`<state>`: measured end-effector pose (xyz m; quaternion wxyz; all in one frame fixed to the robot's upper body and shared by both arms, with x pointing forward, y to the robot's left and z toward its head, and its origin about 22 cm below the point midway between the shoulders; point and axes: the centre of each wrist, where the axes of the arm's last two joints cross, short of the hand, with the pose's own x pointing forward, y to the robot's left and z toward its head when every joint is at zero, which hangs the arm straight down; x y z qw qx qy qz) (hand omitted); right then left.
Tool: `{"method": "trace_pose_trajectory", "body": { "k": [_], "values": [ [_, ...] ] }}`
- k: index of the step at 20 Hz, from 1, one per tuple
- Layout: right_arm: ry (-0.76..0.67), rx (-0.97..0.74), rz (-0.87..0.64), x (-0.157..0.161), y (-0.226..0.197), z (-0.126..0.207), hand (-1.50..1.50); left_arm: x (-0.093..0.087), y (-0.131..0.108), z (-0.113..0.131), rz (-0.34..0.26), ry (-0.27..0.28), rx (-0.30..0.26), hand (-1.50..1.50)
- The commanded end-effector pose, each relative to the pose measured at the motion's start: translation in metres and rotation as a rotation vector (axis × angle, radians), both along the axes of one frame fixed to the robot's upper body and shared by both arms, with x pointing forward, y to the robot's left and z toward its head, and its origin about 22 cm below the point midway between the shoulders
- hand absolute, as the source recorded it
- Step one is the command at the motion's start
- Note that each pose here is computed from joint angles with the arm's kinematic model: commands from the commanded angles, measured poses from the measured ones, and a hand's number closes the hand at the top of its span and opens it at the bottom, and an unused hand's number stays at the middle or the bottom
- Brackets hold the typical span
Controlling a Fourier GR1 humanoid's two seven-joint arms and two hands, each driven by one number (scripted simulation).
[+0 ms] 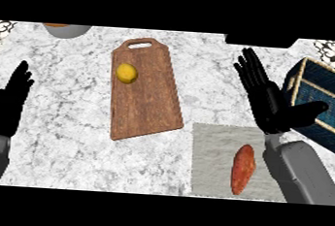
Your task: Pick the sweet potato from the placemat and place it in the basket
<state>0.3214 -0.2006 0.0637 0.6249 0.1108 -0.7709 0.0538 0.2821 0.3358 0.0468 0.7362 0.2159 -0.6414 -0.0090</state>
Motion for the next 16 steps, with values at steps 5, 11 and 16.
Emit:
{"method": "trace_pose_trajectory", "body": {
  "k": [5,11,16],
  "values": [
    [-0.099,0.112,0.016,0.005,-0.035,0.017,1.5,-0.049,-0.035,-0.085,-0.057,0.315,-0.23,0.0],
    [-0.173,-0.079,0.207,-0.062,0.069,-0.016,-1.5,-0.077,-0.033,-0.101,-0.125,0.415,-0.261,0.0],
    [-0.115,-0.365,0.039,-0.07,0.076,-0.017,-1.5,-0.073,-0.046,-0.104,-0.098,0.416,-0.272,0.0]
  ]
}}
